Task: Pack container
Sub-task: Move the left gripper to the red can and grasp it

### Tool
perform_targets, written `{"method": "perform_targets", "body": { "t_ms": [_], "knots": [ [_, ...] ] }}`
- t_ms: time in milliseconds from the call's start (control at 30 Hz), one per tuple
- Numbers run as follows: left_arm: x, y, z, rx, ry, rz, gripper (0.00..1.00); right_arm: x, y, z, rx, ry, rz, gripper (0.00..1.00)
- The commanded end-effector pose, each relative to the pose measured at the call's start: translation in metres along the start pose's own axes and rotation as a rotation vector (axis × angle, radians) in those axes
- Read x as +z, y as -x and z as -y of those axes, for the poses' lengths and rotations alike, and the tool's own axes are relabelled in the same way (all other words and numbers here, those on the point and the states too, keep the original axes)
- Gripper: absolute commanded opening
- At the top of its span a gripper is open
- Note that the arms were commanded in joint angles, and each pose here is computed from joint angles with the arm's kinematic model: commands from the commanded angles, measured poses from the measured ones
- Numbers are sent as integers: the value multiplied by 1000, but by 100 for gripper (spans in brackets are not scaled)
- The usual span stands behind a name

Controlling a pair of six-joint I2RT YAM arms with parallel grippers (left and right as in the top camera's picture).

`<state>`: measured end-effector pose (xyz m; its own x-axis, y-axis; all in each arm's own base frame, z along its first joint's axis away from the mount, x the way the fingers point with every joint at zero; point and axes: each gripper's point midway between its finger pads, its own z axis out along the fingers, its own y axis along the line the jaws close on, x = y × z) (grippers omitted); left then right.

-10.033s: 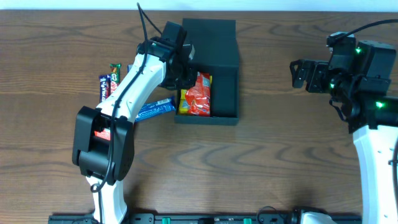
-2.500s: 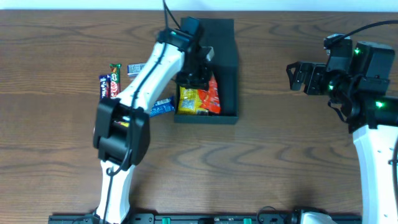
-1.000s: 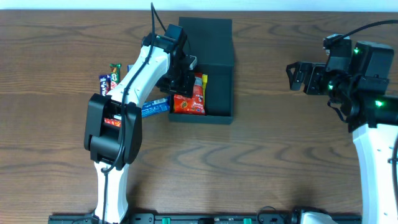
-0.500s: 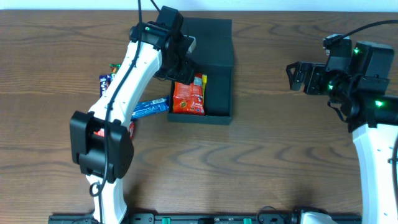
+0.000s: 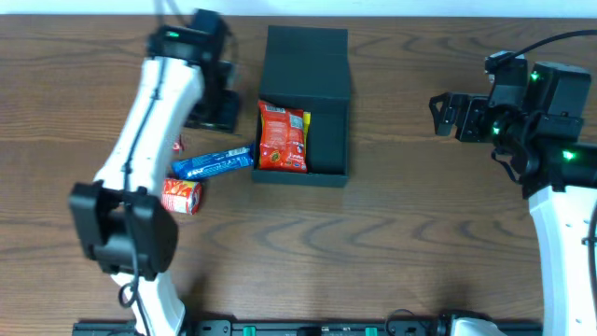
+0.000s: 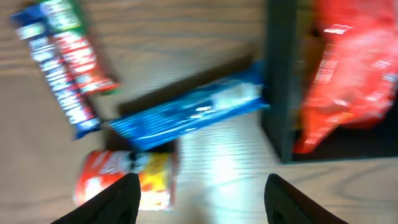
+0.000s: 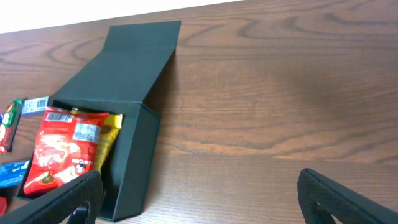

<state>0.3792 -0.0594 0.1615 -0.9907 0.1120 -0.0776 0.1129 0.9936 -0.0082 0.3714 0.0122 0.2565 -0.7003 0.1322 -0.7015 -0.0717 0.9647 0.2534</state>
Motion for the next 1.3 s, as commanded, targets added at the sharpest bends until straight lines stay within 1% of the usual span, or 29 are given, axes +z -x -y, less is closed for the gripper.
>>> {"method": "perform_targets", "body": {
  "t_ms": [0, 100, 200, 267, 300, 367, 467, 500, 600, 633, 667, 767, 833, 867, 933, 1033, 1100, 1267],
  "knots": [
    [-35, -7, -25, -62, 0, 94, 68, 0, 0, -1, -6, 9, -1, 99],
    [-40, -29, -40, -120, 23, 100, 69, 0, 0, -1, -6, 9, -1, 99],
    [-29, -65, -63, -232, 80, 56, 69, 0, 1, -1, -6, 9, 0, 99],
    [-18, -86, -76, -270, 77, 40, 69, 0, 1, -1, -6, 9, 1, 99],
    [-14, -91, -79, -265, 63, 44, 70, 0, 1, -1, -6, 9, 1, 99],
    [-7, -100, -87, -313, 41, 48, 70, 0, 1, -1, -6, 9, 1, 99],
    [2, -115, -98, -463, 20, 12, 70, 0, 0, -1, -5, 9, -2, 99],
    [5, -117, -99, -498, 16, 3, 72, 0, 0, -1, -5, 10, -2, 99],
    [14, -126, -98, -662, 16, -30, 81, 0, 0, -1, -5, 10, -2, 99],
    [18, -130, -97, -748, 13, -45, 85, 0, 0, -1, -6, 10, -2, 99],
    [22, -133, -93, -838, 5, -63, 87, 0, 0, -1, -5, 10, -2, 99],
    [32, -140, -85, -1073, -13, -104, 87, 0, 0, -2, -5, 14, -2, 99],
    [38, -145, -80, -1212, -20, -135, 90, 0, 0, -2, -5, 14, -3, 99],
    [40, -147, -78, -1279, -20, -149, 95, 0, 0, -2, -5, 14, -4, 99],
    [46, -150, -76, -1398, -18, -164, 96, 0, -1, -2, -4, 14, -7, 99],
    [56, -149, -74, -1496, -25, -164, 95, 1, -4, -1, -1, 13, -18, 99],
    [65, -142, -75, -1536, -45, -131, 95, 1, -6, -1, 3, 12, -27, 99],
    [75, -115, -75, -1499, -101, -17, 95, 3, -12, 0, 8, 11, -45, 99]
  ]
}}
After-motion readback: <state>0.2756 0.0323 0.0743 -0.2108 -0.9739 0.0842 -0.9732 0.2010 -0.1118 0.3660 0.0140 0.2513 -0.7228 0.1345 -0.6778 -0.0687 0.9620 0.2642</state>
